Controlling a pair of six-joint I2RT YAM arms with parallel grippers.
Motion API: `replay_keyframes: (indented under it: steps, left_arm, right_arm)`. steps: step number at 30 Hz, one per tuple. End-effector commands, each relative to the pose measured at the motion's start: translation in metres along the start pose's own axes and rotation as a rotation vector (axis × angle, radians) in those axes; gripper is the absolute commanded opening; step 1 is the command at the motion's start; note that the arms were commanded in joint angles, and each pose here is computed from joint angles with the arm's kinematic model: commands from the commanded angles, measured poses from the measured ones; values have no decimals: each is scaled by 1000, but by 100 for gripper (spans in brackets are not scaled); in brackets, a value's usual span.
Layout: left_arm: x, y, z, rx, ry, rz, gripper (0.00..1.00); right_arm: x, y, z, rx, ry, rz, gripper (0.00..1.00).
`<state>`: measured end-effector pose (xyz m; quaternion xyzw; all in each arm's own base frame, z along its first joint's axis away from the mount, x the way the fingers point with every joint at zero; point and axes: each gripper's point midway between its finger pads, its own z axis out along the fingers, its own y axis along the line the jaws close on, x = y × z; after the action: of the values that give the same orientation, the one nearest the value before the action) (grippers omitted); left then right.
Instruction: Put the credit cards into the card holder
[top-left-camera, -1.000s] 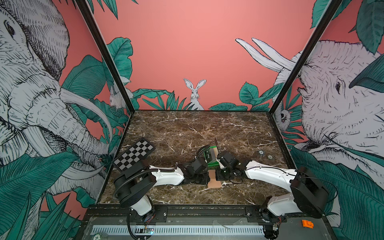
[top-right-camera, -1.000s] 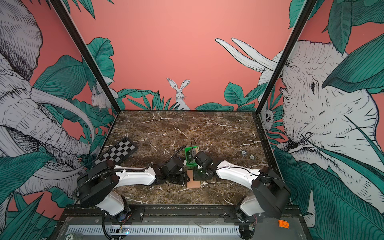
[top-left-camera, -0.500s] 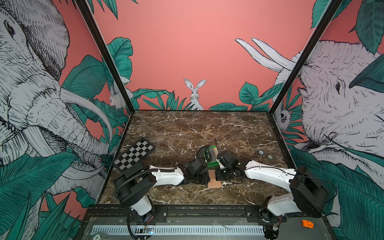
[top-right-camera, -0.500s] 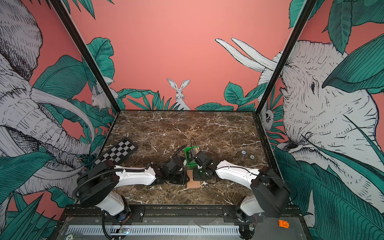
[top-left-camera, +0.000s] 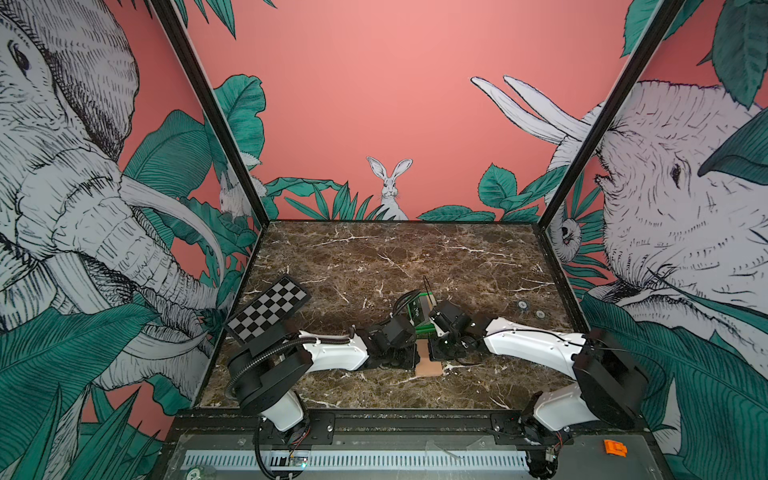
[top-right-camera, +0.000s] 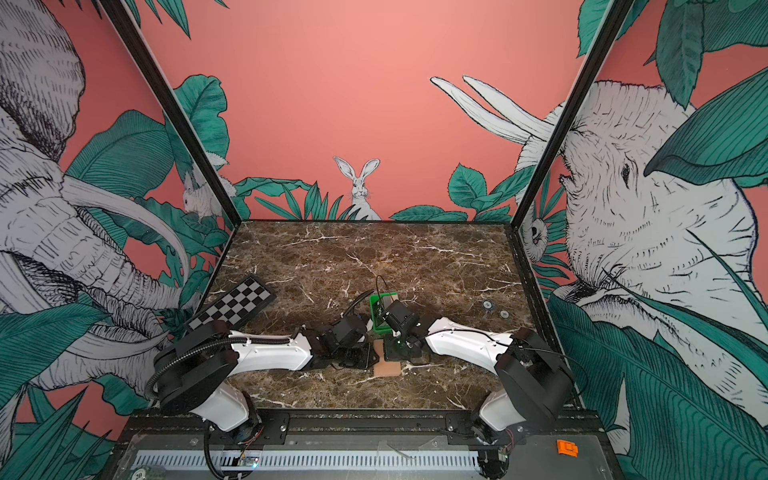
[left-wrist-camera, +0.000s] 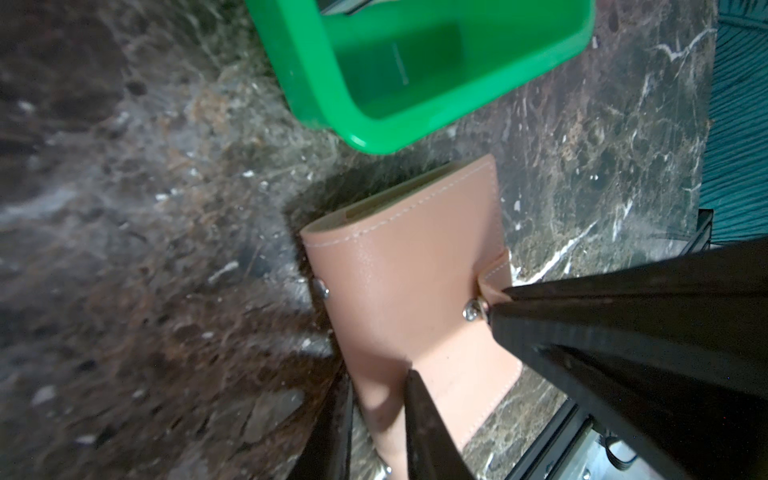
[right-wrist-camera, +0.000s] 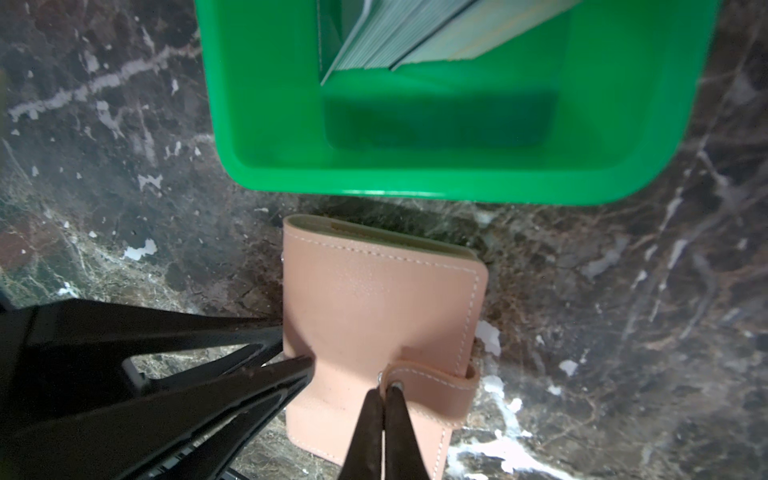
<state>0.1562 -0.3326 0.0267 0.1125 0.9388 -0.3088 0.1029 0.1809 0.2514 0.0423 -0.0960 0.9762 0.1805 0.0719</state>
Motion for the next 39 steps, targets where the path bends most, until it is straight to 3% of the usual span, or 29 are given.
replay_keyframes:
  steps: [1, 39]
  left_arm:
    - [6, 6, 0, -16, 7, -4, 24]
    - [7, 6, -1, -12, 5, -7, 24]
  right_arm:
    - [10, -1, 3, 29, 45, -29, 0]
    - [16, -10, 19, 118, 103, -12, 0]
